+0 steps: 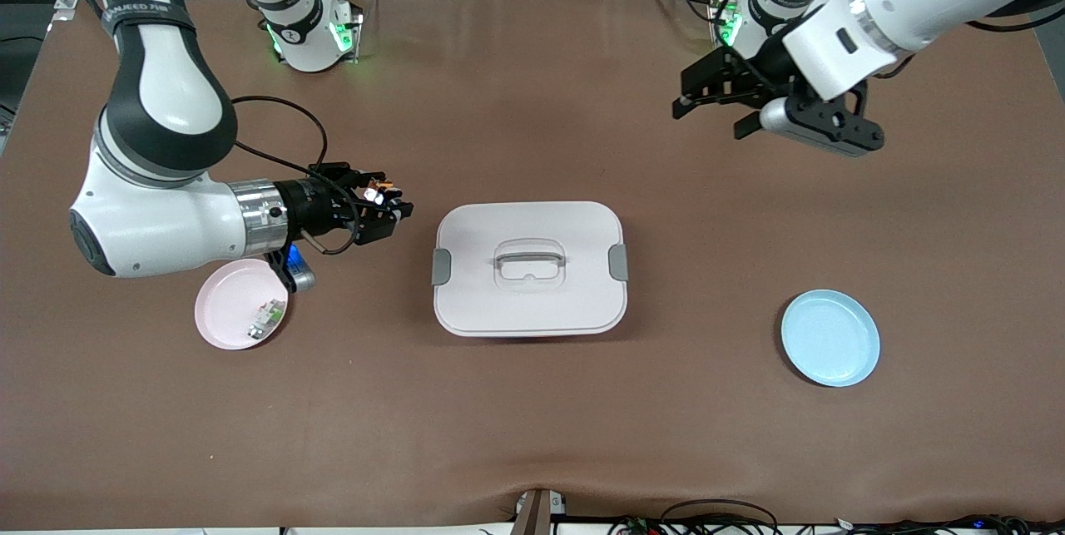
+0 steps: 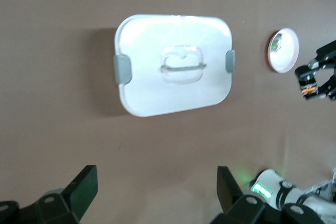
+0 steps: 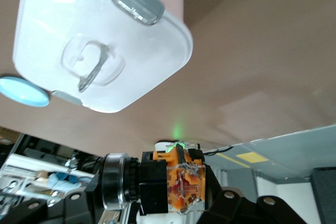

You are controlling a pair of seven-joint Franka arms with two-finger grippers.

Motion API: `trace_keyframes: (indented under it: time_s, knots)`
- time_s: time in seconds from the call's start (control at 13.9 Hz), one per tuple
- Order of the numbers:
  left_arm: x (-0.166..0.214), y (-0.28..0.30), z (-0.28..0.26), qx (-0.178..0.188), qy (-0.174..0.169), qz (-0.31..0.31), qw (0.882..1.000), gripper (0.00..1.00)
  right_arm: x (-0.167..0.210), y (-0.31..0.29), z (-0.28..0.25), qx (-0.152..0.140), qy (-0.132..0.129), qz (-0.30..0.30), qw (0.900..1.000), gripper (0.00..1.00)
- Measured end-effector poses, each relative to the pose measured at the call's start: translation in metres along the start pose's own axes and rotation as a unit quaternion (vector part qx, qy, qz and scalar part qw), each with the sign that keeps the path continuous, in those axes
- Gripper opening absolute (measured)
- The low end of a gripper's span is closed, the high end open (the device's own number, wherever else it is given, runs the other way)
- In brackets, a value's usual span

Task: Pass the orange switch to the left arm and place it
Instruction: 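Lift the switch with the right gripper while the left gripper approaches, then carry the switch above the white box toward the left gripper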

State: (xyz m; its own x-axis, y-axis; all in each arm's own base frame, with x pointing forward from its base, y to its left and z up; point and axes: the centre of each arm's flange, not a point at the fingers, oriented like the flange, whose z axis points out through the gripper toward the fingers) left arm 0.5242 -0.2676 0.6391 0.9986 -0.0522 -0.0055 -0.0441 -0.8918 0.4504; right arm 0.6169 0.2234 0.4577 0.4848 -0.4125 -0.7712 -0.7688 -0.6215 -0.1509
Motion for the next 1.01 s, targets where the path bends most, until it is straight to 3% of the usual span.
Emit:
trace_keyframes:
  time_s: [0.22,0.5,0.72,1.01]
  knots:
    - [-0.002,0.034,0.026,-0.019,0.025,-0.012,0.999,1.00,-0.009,-0.013,0.003,0.037,-0.016,0.037,0.999,0.73]
    - [-0.007,0.075,0.060,-0.048,0.043,-0.073,0.995,1.00,-0.052,-0.053,0.048,0.082,0.012,0.095,0.992,0.73]
    - [-0.007,0.087,0.080,-0.051,0.045,-0.102,0.992,1.00,-0.087,-0.075,0.083,0.112,0.028,0.119,0.986,0.73]
    - [-0.003,0.087,0.092,-0.051,0.040,-0.124,0.990,1.00,-0.104,-0.083,0.102,0.124,0.033,0.132,0.983,0.73]
